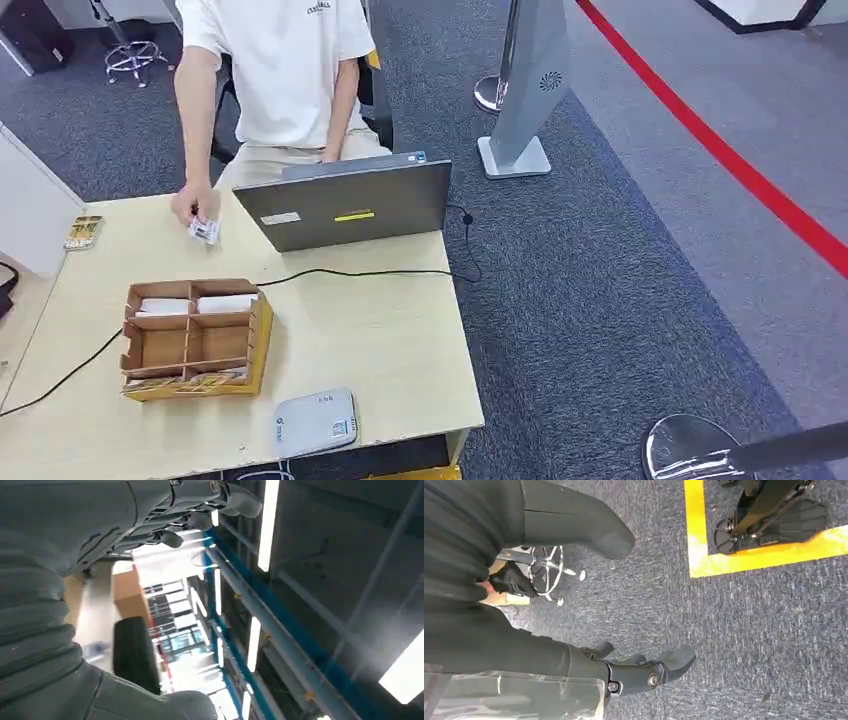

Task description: Pass the card to the sensor for recognition and then transmit it.

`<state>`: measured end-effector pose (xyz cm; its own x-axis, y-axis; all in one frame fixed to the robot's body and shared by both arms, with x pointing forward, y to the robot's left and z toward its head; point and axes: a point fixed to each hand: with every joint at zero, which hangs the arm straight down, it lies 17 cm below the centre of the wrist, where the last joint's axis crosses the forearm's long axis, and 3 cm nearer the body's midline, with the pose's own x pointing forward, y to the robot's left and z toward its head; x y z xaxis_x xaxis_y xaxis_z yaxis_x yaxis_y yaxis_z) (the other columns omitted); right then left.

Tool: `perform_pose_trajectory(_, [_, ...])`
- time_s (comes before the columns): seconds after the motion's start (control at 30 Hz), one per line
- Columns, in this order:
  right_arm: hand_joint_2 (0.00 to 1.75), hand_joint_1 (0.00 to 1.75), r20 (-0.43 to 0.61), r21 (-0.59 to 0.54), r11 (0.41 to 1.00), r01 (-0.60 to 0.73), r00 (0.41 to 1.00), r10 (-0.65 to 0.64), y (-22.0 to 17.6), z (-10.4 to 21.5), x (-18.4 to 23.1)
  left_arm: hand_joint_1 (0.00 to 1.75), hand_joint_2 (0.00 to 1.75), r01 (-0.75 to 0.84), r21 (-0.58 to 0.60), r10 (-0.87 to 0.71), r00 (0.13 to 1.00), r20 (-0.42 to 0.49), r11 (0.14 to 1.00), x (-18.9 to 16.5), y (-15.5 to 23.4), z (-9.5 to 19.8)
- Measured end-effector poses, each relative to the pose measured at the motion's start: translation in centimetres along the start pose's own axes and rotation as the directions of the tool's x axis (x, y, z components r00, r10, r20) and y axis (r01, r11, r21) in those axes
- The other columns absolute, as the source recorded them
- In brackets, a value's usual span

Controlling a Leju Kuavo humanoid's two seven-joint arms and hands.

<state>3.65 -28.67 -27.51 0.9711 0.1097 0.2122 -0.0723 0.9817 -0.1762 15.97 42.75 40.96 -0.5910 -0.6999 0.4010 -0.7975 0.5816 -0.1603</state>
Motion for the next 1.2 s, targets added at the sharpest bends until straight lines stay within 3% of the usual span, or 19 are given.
perform_pose_trajectory(0.1, [1.75, 0.0, -0.001, 0.0, 1.0, 0.0, 1.0, 0.0, 0.1, 0.0, 0.0, 0.0, 1.75, -0.003, 0.008, 0.003, 0.999, 0.04, 1.0, 1.4, -0.1, -0.5])
perform_pose_trajectory(0.2, [1.75, 0.0, -0.011, 0.002, 1.0, -0.002, 1.0, 0.002, 0.2, -0.1, -0.1, 0.0, 1.75, 0.09, 0.08, -0.099, 0.988, 0.12, 0.993, 2.9, 0.4, -1.2])
perform_pose_trajectory(0.27, [1.75, 0.0, -0.02, 0.004, 1.0, 0.008, 1.0, -0.008, 0.3, -0.2, -0.1, 0.0, 1.75, 0.041, 0.072, -0.052, 0.985, 0.166, 0.997, 4.0, -1.1, -1.4])
perform_pose_trajectory(0.4, [1.75, 0.0, -0.035, 0.033, 0.997, 0.07, 0.997, -0.069, 1.4, -0.2, 0.3, 0.0, 1.75, -0.035, -0.015, 0.038, 0.974, 0.225, 0.999, 4.6, -5.6, -1.2])
perform_pose_trajectory(0.5, [1.75, 0.0, -0.044, 0.047, 0.996, 0.077, 0.996, -0.075, 2.0, -0.2, 0.4, 0.0, 1.75, 0.037, -0.074, -0.014, 0.959, 0.282, 0.997, 4.5, -9.1, -1.4])
perform_pose_trajectory(0.63, [1.75, 0.0, -0.05, 0.044, 0.994, 0.098, 0.994, -0.096, 2.2, -0.4, 0.8, 0.0, 1.75, 0.291, -0.243, -0.2, 0.919, 0.34, 0.925, 2.0, -18.1, -1.9])
perform_pose_trajectory(0.73, [1.75, 0.0, -0.049, 0.052, 0.985, 0.165, 0.986, -0.162, 2.3, -0.5, 1.6, 0.0, 1.75, 0.464, -0.451, -0.328, 0.878, 0.349, 0.763, -2.2, -26.0, -1.3])
perform_pose_trajectory(0.9, [1.75, 0.0, -0.056, 0.073, 0.975, 0.212, 0.977, -0.208, 2.1, -0.6, 2.1, 0.0, 1.75, 0.564, -0.778, -0.479, 0.783, 0.398, 0.275, -10.5, -36.6, 3.3])
perform_pose_trajectory(1.07, [1.75, 0.0, -0.085, 0.07, 0.969, 0.238, 0.969, -0.232, 1.4, -0.8, 2.2, 0.0, 1.75, 0.542, -0.83, -0.619, 0.608, 0.497, -0.134, -18.0, -38.8, 7.1])
perform_pose_trajectory(1.2, [1.75, 0.0, -0.091, 0.066, 0.969, 0.238, 0.969, -0.231, 1.1, -0.9, 2.1, 0.0, 1.75, 0.517, -0.821, -0.656, 0.538, 0.53, -0.24, -22.6, -38.0, 9.1])
